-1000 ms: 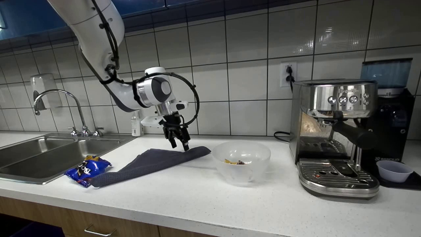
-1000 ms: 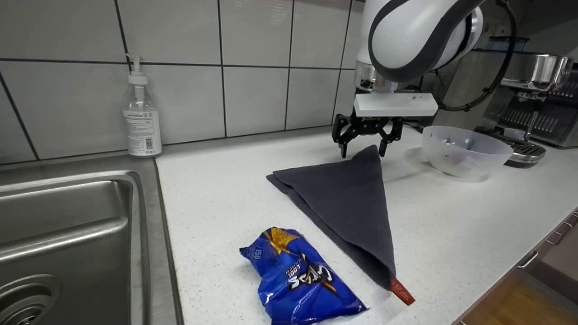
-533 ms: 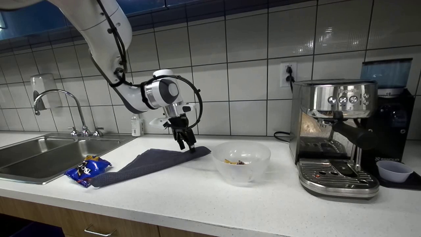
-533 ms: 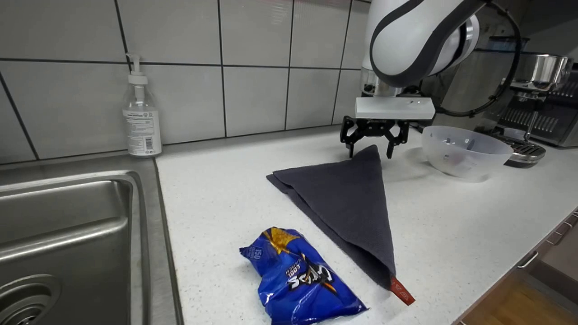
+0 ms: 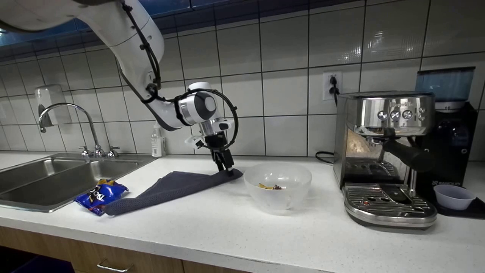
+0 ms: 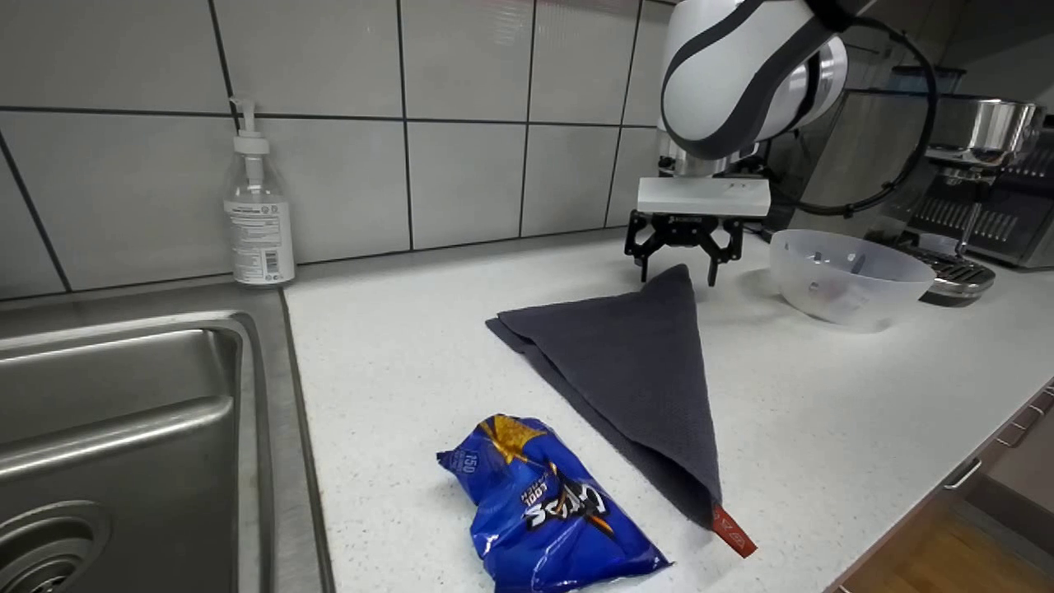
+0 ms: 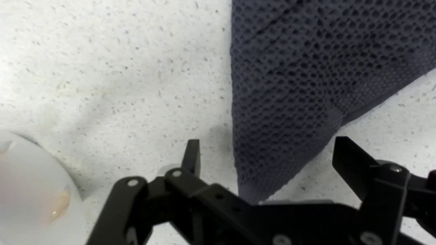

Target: Fold the towel

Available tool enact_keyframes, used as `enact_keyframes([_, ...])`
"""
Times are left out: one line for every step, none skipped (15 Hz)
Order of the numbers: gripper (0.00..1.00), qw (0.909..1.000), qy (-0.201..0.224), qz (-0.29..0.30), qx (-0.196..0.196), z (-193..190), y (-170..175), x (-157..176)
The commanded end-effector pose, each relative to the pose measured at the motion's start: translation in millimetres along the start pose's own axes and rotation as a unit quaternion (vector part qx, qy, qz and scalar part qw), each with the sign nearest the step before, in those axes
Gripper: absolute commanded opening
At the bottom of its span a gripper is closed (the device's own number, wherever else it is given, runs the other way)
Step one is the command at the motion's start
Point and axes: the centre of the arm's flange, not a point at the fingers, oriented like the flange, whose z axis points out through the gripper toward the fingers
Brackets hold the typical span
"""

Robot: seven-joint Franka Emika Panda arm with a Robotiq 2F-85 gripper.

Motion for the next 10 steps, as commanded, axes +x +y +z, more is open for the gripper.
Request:
enact_keyframes([1.0, 0.9994, -0.009, 0.033, -0.01, 2.0, -8.6, 22.9])
enact_keyframes([1.0, 0.9992, -0.009, 0.038, -0.012, 2.6, -8.1, 25.4])
enact_keyframes([1.0, 0.999, -0.01, 0.041, -0.013, 2.9, -7.0, 27.8])
enact_keyframes([1.0, 0.9988, -0.009, 0.046, -0.014, 2.7, -6.3, 30.1])
enact_keyframes([1.0, 0.9987, -0.008, 0.049, -0.015, 3.3, -5.4, 32.0])
enact_keyframes([1.0, 0.9984, -0.008, 0.053, -0.016, 3.9, -4.2, 34.1])
enact_keyframes([1.0, 0.9981, -0.008, 0.058, -0.018, 4.2, -2.7, 36.4])
enact_keyframes([1.0, 0.9979, -0.008, 0.062, -0.019, 4.2, -1.4, 38.2])
enact_keyframes([1.0, 0.9977, -0.008, 0.064, -0.02, 4.0, 0.1, 39.6])
enact_keyframes([1.0, 0.9975, -0.007, 0.067, -0.021, 3.9, 1.3, 40.9])
